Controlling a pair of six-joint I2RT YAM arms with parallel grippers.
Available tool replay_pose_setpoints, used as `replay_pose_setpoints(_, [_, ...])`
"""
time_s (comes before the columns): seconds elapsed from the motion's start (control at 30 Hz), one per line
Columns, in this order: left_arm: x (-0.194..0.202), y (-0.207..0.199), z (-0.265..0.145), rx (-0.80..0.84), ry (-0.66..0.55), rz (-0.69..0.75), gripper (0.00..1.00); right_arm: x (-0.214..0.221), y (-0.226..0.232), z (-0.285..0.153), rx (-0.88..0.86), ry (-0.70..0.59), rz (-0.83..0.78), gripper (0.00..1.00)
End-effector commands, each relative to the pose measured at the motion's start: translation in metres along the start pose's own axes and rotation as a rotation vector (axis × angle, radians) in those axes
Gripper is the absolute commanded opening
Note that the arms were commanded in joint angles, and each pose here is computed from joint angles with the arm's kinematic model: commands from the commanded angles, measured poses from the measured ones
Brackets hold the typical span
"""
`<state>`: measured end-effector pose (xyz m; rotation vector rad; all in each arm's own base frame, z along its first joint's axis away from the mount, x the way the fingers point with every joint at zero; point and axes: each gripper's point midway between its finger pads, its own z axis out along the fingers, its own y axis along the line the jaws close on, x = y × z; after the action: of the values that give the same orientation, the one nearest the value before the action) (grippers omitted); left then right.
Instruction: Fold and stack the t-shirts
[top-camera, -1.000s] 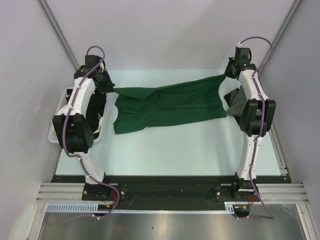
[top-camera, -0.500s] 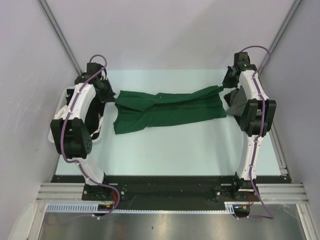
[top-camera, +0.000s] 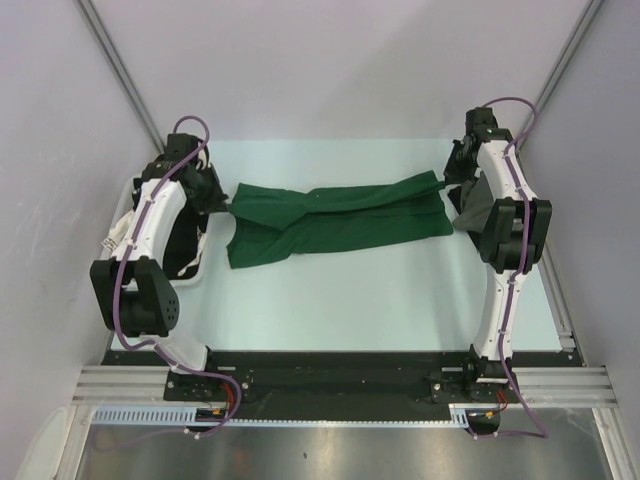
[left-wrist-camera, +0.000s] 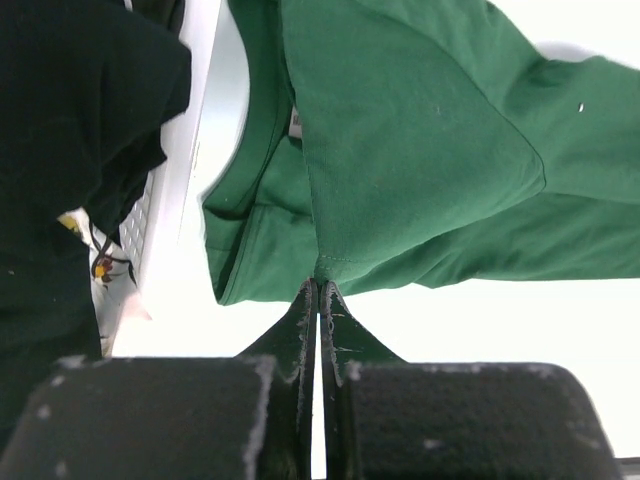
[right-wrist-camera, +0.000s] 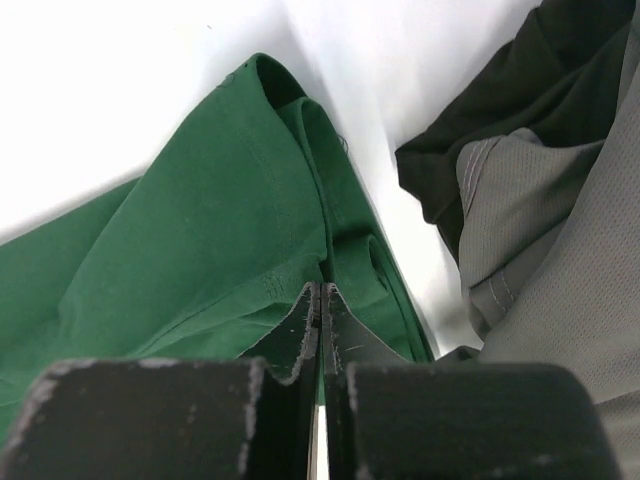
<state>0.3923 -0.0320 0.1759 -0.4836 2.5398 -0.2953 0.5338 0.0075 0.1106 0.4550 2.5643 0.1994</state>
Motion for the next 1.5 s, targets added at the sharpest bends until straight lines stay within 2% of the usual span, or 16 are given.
replay_pose_setpoints(0.0, [0.004, -0.003, -0.011, 0.023, -0.010, 0.031, 0.00, 0.003, 0.005, -0.011, -0.005, 0.008, -0.002, 0.00])
replay_pose_setpoints(0.5, [0.016, -0.020, 0.013, 0.046, 0.056, 0.060, 0.00, 0.026, 0.002, 0.009, 0.026, 0.131, 0.014, 0.00])
replay_pose_setpoints(1.03, [0.016, -0.013, 0.012, 0.007, 0.079, 0.100, 0.00, 0.057, -0.007, 0.027, 0.095, 0.240, 0.028, 0.00])
replay_pose_setpoints(1.1, [0.016, -0.014, 0.012, 0.012, 0.079, 0.102, 0.00, 0.057, -0.010, 0.028, 0.109, 0.240, 0.022, 0.11])
replay_pose_setpoints(1.17, [0.016, -0.014, 0.012, 0.012, 0.082, 0.103, 0.00, 0.057, -0.012, 0.027, 0.119, 0.241, 0.018, 0.29])
replay_pose_setpoints(1.27, [0.016, -0.014, 0.013, 0.008, 0.092, 0.102, 0.02, 0.054, -0.014, 0.025, 0.130, 0.232, 0.007, 0.34])
replay_pose_setpoints(1.33, [0.015, -0.015, 0.012, 0.008, 0.091, 0.101, 0.09, 0.051, -0.016, 0.022, 0.143, 0.227, 0.003, 0.36])
replay_pose_setpoints(1.47, [0.010, -0.015, 0.006, -0.003, 0.080, 0.100, 0.16, 0.038, -0.014, 0.013, 0.133, 0.195, 0.005, 0.41])
